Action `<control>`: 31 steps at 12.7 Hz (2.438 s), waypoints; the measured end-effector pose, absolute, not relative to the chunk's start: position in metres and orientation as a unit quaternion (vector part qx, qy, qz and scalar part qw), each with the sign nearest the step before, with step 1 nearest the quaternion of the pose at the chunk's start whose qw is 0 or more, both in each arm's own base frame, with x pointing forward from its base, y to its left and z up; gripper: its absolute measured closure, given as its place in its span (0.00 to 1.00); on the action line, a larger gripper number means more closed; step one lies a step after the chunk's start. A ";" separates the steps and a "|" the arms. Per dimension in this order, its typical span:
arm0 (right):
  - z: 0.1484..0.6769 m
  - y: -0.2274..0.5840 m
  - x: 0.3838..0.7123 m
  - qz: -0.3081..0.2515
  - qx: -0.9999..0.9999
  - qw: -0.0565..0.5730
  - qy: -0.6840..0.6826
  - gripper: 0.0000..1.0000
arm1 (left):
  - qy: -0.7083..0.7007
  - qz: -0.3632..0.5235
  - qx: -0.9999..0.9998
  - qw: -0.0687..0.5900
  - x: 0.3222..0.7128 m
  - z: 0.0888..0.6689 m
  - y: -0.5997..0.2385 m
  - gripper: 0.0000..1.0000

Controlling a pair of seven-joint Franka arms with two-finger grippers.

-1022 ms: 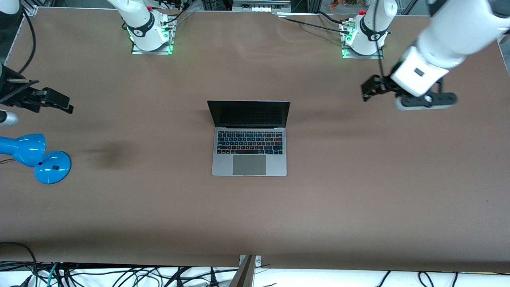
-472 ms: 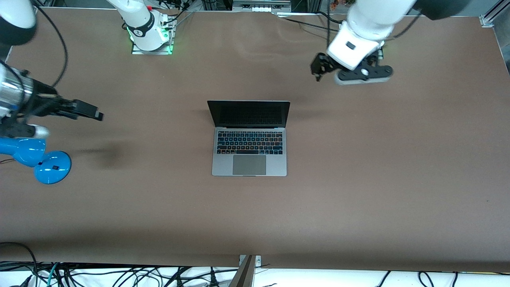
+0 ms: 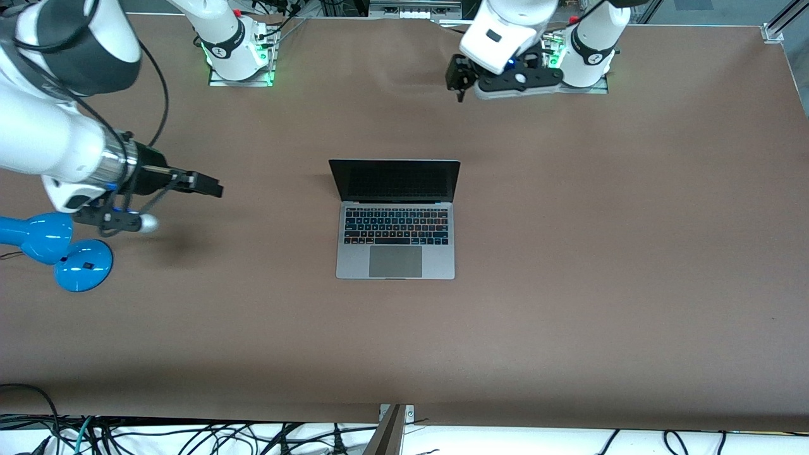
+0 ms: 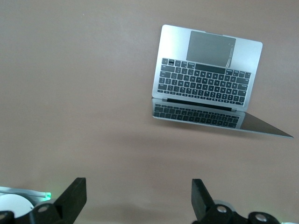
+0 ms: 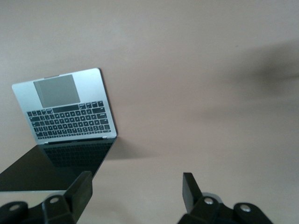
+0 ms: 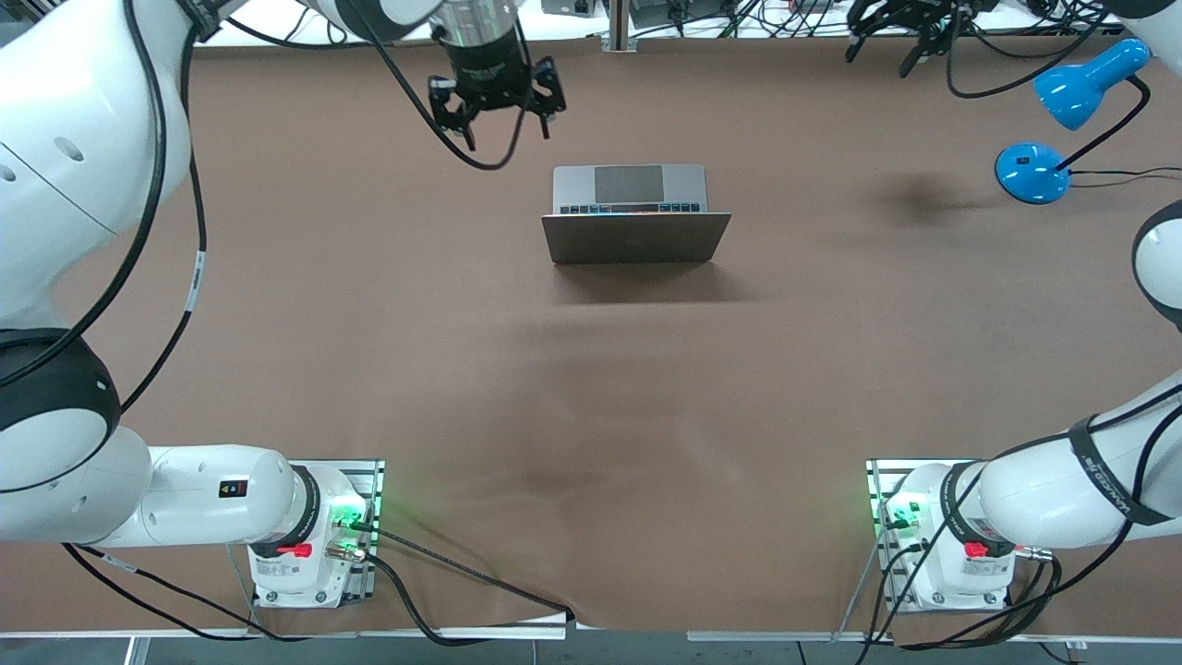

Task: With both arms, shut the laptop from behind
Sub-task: 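Move both grippers behind the open laptop screen, then lower both grippers to the back of the laptop screen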

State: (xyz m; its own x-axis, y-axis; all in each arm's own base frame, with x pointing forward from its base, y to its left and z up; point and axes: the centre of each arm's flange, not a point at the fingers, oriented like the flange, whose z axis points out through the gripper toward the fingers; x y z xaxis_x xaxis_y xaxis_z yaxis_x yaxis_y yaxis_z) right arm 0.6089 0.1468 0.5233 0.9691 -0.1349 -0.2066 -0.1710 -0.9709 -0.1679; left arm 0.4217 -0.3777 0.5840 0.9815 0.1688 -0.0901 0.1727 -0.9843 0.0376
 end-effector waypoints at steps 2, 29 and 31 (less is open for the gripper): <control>0.516 0.177 0.603 0.109 -0.988 0.096 0.062 0.21 | 0.086 -0.045 0.995 0.021 0.406 0.574 -0.396 0.02; 0.402 0.405 0.521 0.205 -0.975 0.064 0.061 0.76 | 0.101 -0.160 0.981 0.042 0.439 0.393 -0.420 0.99; 0.398 0.406 0.520 0.206 -0.974 0.063 0.062 0.81 | 0.105 -0.151 0.982 0.041 0.448 0.376 -0.421 0.99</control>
